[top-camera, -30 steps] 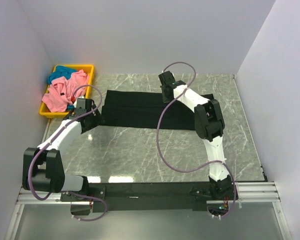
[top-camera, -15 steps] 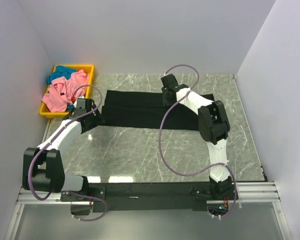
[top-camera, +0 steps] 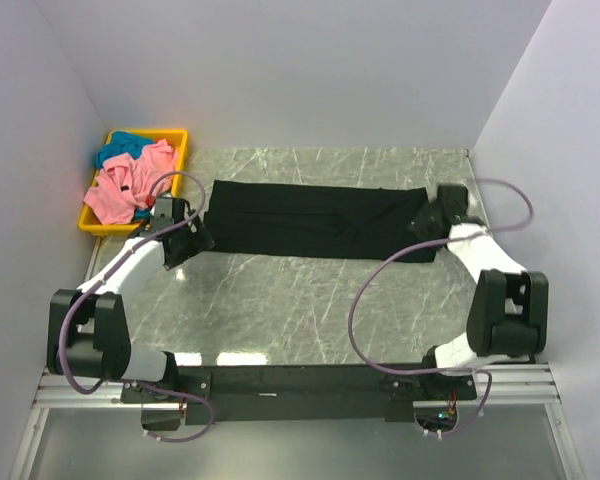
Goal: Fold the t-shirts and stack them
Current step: Fold the tshirt
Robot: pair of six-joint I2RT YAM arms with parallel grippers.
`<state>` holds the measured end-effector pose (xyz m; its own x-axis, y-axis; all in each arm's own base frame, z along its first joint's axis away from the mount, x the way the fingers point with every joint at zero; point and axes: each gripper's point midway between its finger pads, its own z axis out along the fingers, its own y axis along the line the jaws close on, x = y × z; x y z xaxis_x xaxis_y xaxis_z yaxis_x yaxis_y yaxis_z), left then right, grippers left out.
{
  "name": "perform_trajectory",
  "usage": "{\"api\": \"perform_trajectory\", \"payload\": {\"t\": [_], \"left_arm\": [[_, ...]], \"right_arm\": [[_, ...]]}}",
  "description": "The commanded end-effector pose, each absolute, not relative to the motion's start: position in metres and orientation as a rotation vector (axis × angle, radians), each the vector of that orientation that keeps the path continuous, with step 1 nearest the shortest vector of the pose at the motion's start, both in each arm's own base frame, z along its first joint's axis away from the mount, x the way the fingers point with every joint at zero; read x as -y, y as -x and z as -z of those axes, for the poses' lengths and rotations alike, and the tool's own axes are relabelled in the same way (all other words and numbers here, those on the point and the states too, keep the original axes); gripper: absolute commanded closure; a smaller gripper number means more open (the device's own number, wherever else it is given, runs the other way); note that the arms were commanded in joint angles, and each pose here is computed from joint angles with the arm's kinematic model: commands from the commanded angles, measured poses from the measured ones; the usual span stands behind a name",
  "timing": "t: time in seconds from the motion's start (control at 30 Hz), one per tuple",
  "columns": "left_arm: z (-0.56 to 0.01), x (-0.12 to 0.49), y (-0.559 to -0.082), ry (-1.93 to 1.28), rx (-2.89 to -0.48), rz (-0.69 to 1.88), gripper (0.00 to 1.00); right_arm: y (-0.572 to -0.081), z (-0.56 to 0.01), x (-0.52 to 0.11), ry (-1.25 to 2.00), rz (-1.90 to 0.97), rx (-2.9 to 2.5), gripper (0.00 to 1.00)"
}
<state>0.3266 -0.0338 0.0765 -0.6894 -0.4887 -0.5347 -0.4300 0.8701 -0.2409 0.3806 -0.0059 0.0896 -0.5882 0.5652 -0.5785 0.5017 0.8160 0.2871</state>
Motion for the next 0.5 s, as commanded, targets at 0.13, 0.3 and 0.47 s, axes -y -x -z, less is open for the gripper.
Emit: {"api": "perform_trajectory", "payload": {"t": [0.13,0.3,0.47], "left_arm": [[-0.076,0.043,-0.34,0.84,-2.399,0.265,0.07],[-0.061,0.049,-0.345,0.917,-2.41,0.313,0.04],[-0.055,0.051,-0.359,0.953,-2.391,0.328,0.07]], "right_arm": [[-0.334,-0.072,0.043,-1.172,-0.308,-2.115,0.39],[-0.323,-0.048,0.053,-1.28,-0.408,-2.081,0.39],[-0.325,-0.032,0.051,-1.3,-0.503,-2.071,0.39]]}}
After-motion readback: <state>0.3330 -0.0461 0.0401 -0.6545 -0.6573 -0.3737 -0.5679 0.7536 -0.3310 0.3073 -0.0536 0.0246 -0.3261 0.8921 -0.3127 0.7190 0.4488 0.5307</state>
